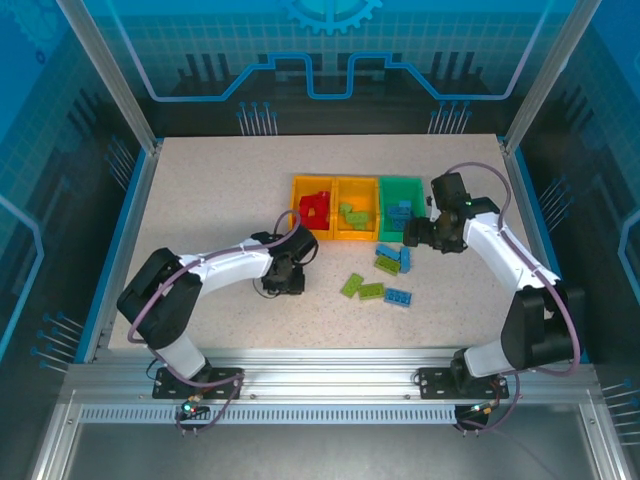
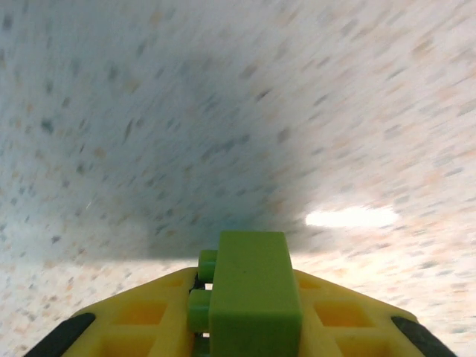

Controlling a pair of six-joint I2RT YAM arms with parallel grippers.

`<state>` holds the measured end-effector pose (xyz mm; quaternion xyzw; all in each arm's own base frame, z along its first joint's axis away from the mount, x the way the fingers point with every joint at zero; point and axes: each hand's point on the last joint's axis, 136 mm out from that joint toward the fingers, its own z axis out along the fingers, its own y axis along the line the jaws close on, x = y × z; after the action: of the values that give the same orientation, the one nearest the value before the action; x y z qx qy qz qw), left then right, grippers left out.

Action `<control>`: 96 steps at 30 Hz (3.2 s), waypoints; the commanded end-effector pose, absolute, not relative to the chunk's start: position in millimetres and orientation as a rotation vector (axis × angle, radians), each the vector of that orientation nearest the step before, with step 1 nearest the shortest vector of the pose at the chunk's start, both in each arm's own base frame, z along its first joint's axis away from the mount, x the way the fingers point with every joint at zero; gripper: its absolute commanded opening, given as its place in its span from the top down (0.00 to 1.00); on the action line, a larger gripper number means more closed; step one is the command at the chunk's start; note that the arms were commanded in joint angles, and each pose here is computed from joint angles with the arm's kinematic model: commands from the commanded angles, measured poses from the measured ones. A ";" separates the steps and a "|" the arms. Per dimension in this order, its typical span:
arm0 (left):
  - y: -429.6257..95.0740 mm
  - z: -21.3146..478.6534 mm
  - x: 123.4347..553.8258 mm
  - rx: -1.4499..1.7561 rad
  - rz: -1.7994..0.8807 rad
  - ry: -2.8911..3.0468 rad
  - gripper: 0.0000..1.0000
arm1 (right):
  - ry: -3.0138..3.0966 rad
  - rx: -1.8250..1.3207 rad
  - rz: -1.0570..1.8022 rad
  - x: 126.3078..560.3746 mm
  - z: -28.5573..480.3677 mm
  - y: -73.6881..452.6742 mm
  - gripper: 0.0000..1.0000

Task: Sort the legos into containers by color

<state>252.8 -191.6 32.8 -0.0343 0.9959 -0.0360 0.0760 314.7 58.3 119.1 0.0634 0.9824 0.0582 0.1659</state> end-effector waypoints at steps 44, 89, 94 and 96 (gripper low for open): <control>-328.8 138.5 450.2 0.021 -0.554 2.654 0.01 | 2.942 0.292 0.244 307.2 25.0 73.9 0.69; -301.4 73.6 320.1 0.060 -0.411 2.862 0.01 | 2.793 0.142 0.259 445.8 98.7 101.2 0.19; -300.0 68.2 317.4 0.034 -0.410 2.872 0.01 | 2.771 0.067 0.260 415.8 114.5 106.7 0.17; -294.9 66.4 314.2 0.022 -0.397 2.872 0.01 | 2.760 -0.015 0.253 396.9 118.2 113.1 0.19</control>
<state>315.2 -300.8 65.8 0.0244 0.9821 -0.1456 0.1166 422.3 102.2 105.1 0.0369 0.9790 0.0941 0.1769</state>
